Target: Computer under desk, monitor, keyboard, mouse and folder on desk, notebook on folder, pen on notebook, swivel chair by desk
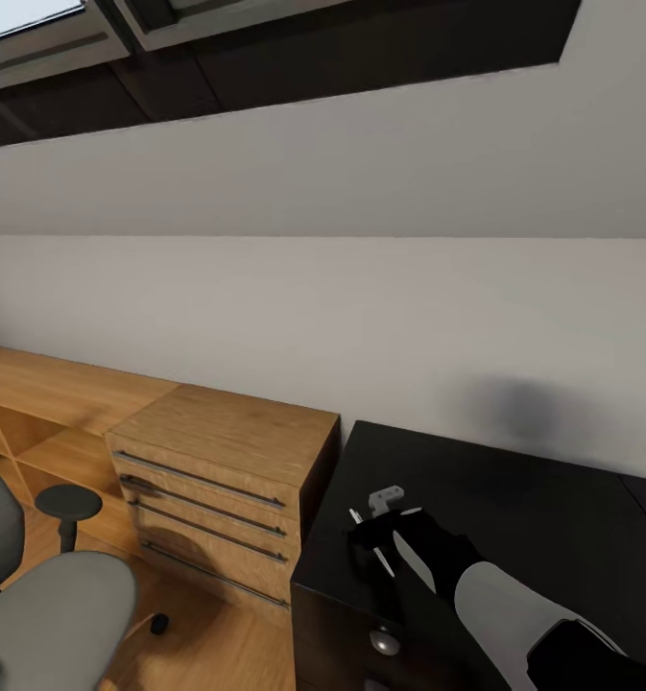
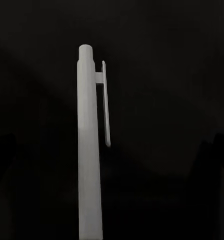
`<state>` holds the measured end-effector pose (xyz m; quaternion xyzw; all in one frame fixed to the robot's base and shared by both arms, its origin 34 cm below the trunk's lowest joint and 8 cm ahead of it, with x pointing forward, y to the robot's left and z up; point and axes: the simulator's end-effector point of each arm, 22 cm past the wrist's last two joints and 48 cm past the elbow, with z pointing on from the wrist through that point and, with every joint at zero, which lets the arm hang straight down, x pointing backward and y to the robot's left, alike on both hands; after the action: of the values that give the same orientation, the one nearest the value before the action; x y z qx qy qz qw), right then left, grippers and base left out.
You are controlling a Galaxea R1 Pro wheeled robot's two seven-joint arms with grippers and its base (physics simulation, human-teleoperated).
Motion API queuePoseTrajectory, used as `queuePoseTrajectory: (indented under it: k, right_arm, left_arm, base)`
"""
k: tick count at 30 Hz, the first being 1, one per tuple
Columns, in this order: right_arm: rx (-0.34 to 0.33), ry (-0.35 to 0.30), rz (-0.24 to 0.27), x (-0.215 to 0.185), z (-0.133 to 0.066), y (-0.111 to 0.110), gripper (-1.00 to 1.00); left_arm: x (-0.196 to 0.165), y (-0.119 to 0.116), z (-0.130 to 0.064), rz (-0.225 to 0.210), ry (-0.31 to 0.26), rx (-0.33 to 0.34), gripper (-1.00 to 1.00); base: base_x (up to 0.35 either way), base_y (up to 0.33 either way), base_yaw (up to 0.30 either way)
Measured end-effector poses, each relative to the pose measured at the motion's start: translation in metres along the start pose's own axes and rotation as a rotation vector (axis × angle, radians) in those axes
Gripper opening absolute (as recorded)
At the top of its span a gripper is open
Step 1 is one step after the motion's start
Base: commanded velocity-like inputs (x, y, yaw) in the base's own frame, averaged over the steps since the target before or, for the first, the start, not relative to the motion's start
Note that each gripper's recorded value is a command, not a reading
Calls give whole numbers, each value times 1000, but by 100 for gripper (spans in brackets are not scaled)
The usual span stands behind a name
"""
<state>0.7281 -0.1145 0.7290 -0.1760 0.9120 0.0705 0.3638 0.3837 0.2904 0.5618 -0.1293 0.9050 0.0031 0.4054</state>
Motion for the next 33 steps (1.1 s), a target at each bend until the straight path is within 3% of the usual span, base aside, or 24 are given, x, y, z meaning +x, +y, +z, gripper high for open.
queuePoseTrajectory:
  k: [13, 18, 33]
  right_arm:
    - [-3, 7, -4, 0, 0, 6, -100]
    - [-12, 57, -13, 2, -3, 11, -100]
    - [-26, 90, 9, 4, -6, 17, -100]
  left_arm:
    - [0, 0, 0, 1, 0, 0, 100]
    - [0, 0, 0, 1, 0, 0, 100]
    - [0, 0, 0, 1, 0, 0, 100]
  base:
    - [0, 0, 0]
    - [0, 0, 0]
    - [0, 0, 0]
